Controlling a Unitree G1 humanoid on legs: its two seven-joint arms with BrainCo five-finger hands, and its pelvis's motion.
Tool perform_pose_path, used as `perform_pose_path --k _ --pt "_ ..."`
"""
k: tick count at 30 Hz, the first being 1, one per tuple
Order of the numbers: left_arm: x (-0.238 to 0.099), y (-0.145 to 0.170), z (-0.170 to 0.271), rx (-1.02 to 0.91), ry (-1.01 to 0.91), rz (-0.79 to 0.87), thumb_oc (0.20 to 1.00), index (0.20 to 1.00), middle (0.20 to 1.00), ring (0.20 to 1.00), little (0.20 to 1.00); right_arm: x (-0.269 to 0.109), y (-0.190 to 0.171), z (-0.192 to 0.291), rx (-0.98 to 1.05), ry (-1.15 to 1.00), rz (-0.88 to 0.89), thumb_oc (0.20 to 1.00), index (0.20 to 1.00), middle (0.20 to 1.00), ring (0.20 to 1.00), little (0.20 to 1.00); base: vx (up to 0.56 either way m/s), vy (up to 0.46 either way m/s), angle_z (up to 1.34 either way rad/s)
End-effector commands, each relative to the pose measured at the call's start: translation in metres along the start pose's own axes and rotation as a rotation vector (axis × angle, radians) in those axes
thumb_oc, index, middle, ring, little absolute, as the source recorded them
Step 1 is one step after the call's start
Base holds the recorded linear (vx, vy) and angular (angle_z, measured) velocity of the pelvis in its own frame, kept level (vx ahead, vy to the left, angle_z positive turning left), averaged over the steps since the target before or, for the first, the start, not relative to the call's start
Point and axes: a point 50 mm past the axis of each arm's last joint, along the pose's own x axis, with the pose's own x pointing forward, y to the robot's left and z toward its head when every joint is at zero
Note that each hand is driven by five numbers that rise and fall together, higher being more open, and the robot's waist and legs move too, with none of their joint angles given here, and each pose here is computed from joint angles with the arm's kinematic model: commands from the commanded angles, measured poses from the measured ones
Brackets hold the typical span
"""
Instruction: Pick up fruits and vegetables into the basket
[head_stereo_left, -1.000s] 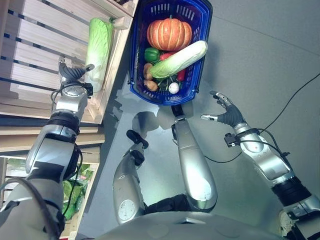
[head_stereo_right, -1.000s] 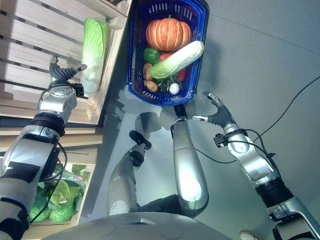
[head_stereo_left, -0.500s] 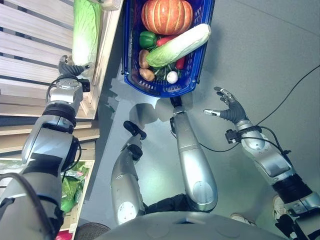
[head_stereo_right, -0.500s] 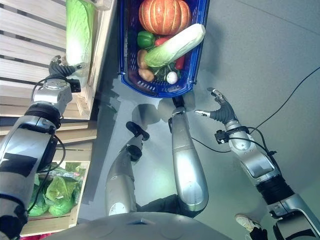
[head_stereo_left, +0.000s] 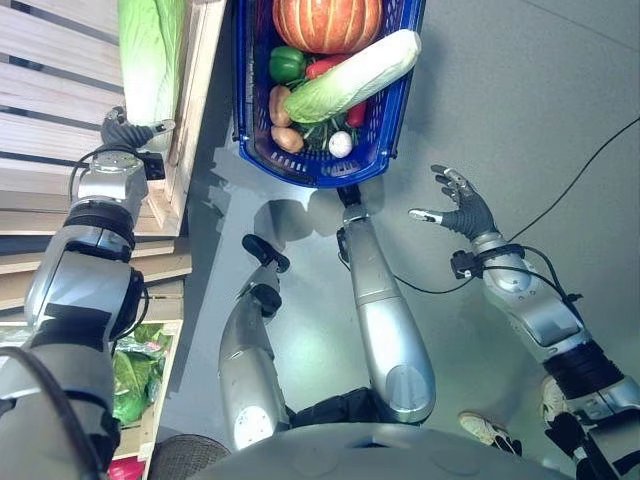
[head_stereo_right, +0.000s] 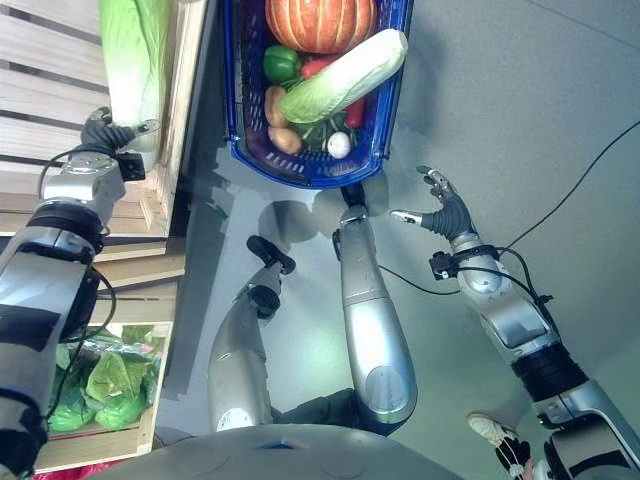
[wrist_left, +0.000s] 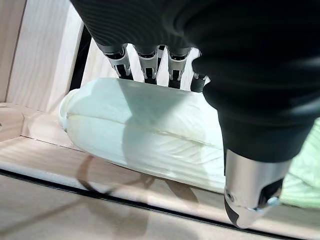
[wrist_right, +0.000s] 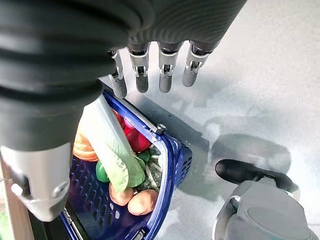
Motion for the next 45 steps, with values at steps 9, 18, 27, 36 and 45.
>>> perform_pose_path --k 9,18,27,36,45 --pt "-0.014 -0.054 0.012 -0.274 -0.122 -0.400 1.000 1.000 1.000 1.000 1.000 -0.008 0.006 -0.009 0.079 0.016 -0.006 1.000 1.000 1.000 1.000 1.000 0.00 -0.016 -0.01" --pt "-0.029 -0.092 0.002 -0.180 -0.007 -0.727 1.000 1.000 1.000 1.000 1.000 -0.007 0.005 -0.004 0.089 -0.002 0.011 1.000 1.000 1.000 1.000 1.000 0.00 -0.012 -0.01" --pt "-0.044 -0.115 -0.021 -0.113 0.139 -0.984 1.000 1.000 1.000 1.000 1.000 -0.007 0.003 0.002 0.075 -0.014 0.047 1.000 1.000 1.000 1.000 1.000 0.00 0.002 -0.03" --pt "-0.046 -0.117 -0.026 -0.143 0.087 -0.967 0.200 0.200 0.200 0.200 0.200 -0.012 -0.003 0.002 0.052 -0.031 0.049 1.000 1.000 1.000 1.000 1.000 0.00 0.027 0.00" --pt "-0.033 -0.091 -0.034 -0.312 0.051 -0.722 0.200 0.200 0.200 0.200 0.200 -0.021 -0.004 0.004 0.046 -0.086 0.021 1.000 1.000 1.000 1.000 1.000 -0.02 0.011 0.01"
